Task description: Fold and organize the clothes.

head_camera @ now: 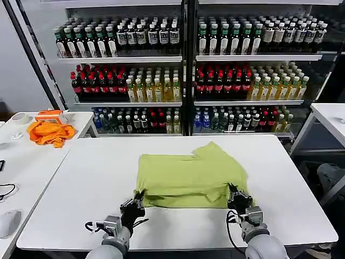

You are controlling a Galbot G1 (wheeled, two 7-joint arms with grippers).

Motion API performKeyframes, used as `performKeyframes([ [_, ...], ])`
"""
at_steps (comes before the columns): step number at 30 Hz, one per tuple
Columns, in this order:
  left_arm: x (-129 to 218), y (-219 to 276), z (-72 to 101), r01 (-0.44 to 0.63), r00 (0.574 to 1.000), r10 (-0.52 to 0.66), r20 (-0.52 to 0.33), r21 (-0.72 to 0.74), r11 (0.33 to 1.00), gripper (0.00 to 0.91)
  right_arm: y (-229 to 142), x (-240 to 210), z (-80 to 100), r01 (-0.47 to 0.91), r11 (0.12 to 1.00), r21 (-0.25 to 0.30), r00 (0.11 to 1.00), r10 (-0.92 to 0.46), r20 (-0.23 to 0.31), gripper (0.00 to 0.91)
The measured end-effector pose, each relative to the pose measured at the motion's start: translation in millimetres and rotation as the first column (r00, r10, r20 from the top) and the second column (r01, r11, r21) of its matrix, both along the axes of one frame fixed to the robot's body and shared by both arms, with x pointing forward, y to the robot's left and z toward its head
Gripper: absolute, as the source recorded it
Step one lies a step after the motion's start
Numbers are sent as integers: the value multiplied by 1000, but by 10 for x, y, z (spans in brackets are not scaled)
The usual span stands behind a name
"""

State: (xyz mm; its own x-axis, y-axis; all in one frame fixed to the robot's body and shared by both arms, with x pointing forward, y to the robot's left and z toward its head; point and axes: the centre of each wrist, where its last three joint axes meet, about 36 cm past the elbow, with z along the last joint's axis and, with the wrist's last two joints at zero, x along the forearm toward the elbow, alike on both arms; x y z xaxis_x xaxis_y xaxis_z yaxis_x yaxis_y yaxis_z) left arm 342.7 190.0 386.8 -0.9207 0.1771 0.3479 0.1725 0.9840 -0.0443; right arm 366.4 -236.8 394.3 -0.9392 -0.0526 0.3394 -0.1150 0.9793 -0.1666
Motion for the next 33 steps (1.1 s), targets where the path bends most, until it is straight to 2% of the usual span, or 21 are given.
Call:
performKeyframes([
  [3, 63, 0, -34, -3, 1000, 3, 2, 9, 1000, 312, 16, 11, -15, -2, 1000, -5, 1000, 2, -7, 0],
  [4, 80, 0, -44, -4, 1000, 4, 2, 12, 1000, 665, 19, 12, -19, -4, 1000, -6, 1000, 4, -8, 907],
  [5, 95, 2, -57, -4, 1000, 4, 1, 16, 1000, 907, 20, 11, -21, -5, 1000, -8, 1000, 5, -10, 907],
  [13, 103, 9, -88, -17, 1000, 16, 6, 37, 999, 907, -4, -39, 2, -6, 1000, -9, 1000, 6, -7, 907],
  [20, -19, 9, -83, -27, 1000, 27, 2, 38, 999, 907, -69, -187, 98, 15, 1000, 5, 1000, -15, -13, 907],
  [33, -113, 69, -199, -32, 998, 35, -51, 52, 998, 907, -391, -373, 89, 99, 995, -12, 992, -99, -83, 907],
])
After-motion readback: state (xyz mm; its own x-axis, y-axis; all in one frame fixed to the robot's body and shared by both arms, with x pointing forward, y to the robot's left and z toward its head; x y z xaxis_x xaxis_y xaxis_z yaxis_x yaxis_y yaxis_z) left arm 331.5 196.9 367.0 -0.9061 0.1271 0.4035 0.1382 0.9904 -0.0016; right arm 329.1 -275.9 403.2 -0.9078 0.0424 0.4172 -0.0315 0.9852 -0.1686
